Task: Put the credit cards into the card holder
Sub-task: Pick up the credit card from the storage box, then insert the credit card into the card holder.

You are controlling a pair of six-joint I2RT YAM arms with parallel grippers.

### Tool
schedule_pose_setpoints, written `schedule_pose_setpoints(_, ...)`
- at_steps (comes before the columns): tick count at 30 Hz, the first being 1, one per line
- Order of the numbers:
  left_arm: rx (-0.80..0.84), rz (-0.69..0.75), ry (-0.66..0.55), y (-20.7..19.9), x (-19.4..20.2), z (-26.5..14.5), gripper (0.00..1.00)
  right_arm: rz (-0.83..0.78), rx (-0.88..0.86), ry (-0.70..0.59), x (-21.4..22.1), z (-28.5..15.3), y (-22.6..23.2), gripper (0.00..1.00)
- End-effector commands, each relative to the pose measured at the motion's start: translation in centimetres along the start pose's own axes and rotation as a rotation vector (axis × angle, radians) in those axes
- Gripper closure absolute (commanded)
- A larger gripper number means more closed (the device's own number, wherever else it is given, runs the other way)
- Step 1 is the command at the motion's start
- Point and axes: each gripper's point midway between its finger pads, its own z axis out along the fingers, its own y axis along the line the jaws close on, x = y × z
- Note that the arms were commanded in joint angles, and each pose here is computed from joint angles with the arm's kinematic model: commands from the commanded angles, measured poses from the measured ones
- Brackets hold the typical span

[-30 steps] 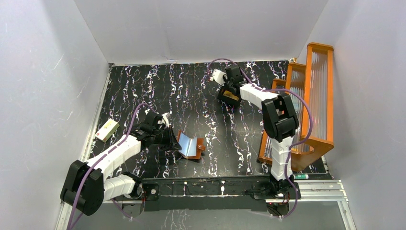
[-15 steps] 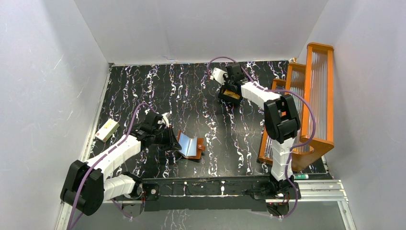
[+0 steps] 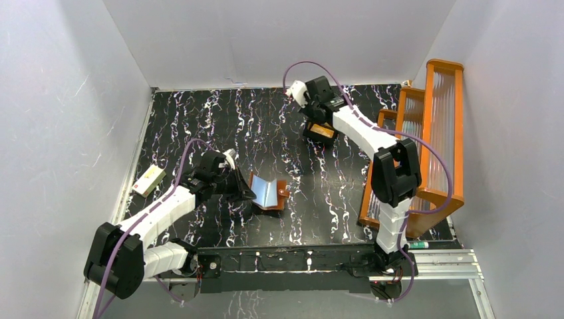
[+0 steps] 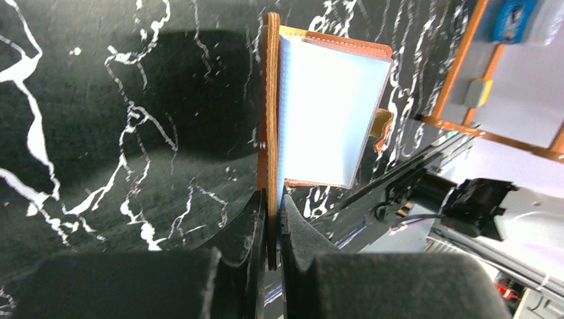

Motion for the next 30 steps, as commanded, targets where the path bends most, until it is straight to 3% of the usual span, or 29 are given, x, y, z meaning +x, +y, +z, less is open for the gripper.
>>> schedule_pose_setpoints(1, 0.116, -0.023, -0.08, -3.7, -2.7, -0.3, 1.0, 0.101, 0.027, -0.068, -5.1, -6.2, 2.8, 1.0)
schedule_pose_setpoints(10, 0.171, -0.099, -0.141, -3.6, -3.6, 1.1, 1.0, 0.309, 0.039, -0.173, -9.8, -13.3, 8.8, 1.0)
schedule_pose_setpoints(19, 0.143, -0.152, -0.075, -0.8, -1.5, 4.1, 1.0, 0.816, -0.283, -0.219, -11.1, -19.1, 15.2, 1.0)
schedule_pose_setpoints(23, 0.155, -0.177, -0.04, -0.1, -0.2, 4.6, 0.99, 1.002, -0.37, -0.197, -9.3, -19.4, 17.6, 1.0)
schedule_pose_setpoints(30, 0.087, -0.179, -0.022, 1.7, 1.1, 4.4, 0.88, 1.133, -0.396, -0.143, -6.6, -18.4, 19.6, 1.0)
